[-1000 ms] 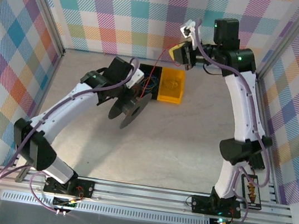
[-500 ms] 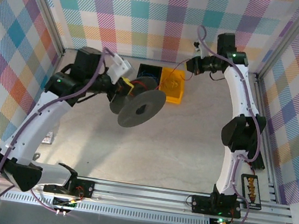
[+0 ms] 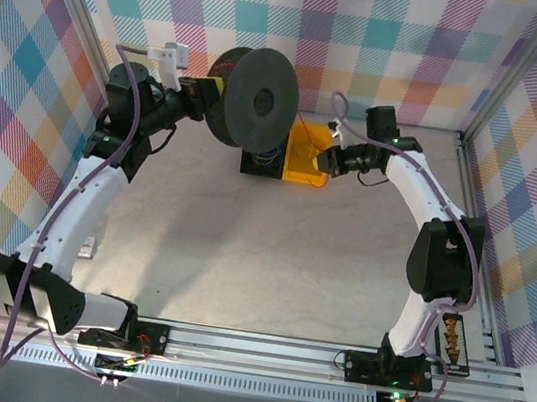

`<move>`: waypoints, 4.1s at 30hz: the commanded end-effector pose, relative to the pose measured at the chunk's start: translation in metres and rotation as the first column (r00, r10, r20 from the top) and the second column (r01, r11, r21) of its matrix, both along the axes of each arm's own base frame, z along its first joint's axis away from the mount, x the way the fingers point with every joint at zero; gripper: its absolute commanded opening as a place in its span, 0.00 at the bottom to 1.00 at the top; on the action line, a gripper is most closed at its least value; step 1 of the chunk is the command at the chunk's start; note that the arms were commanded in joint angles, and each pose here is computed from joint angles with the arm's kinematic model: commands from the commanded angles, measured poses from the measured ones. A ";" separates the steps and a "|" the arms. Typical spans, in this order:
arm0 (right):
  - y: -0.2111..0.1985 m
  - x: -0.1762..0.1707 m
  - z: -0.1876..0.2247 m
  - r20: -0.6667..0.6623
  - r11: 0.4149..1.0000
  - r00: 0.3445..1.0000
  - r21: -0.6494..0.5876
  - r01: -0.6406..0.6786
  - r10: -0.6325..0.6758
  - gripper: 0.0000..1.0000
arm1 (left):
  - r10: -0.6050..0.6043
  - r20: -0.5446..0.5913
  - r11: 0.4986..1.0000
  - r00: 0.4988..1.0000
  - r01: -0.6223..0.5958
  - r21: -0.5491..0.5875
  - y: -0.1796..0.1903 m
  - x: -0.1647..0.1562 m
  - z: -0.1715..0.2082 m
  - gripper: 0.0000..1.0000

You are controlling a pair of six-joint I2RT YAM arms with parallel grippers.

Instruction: Wrap the cables

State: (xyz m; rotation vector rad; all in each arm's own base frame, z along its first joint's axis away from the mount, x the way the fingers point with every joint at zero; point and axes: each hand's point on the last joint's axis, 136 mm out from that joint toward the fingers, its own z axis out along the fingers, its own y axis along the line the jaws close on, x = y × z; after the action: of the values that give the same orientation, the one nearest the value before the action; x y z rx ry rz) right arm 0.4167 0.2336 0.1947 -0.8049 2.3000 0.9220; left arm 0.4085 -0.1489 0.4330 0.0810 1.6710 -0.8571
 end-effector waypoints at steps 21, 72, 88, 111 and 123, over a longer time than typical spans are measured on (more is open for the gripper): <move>0.138 -0.129 0.047 0.077 0.951 0.949 -0.071 -0.300 0.305 0.00 | 0.625 0.093 0.679 0.775 -0.598 0.426 -0.014 0.074 -0.059 0.00; 0.060 -0.076 -0.029 0.080 0.998 0.996 -0.058 0.032 -0.028 0.23 | -0.069 0.046 0.923 0.997 0.046 0.382 -0.082 -0.059 -0.002 0.00; -0.011 -0.097 -0.007 0.074 0.997 0.995 0.000 0.073 -0.073 0.64 | -0.318 0.068 0.841 0.946 0.248 0.481 -0.112 -0.080 -0.016 0.00; -0.063 -0.034 -0.025 -0.244 0.964 0.933 -0.035 0.263 -0.264 0.81 | -0.593 0.094 0.683 0.800 0.436 0.586 -0.130 -0.126 -0.025 0.00; -0.043 -0.056 -0.078 -0.332 0.972 0.921 -0.181 0.149 -0.204 0.80 | -0.617 0.101 0.670 0.781 0.454 0.588 -0.133 -0.129 -0.020 0.00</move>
State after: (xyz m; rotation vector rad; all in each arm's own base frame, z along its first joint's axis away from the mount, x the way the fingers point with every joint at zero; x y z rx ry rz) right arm 0.3671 0.1923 0.1286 -0.4739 2.6713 0.9029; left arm 0.2894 -0.2801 0.3736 1.0911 1.7074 -0.7107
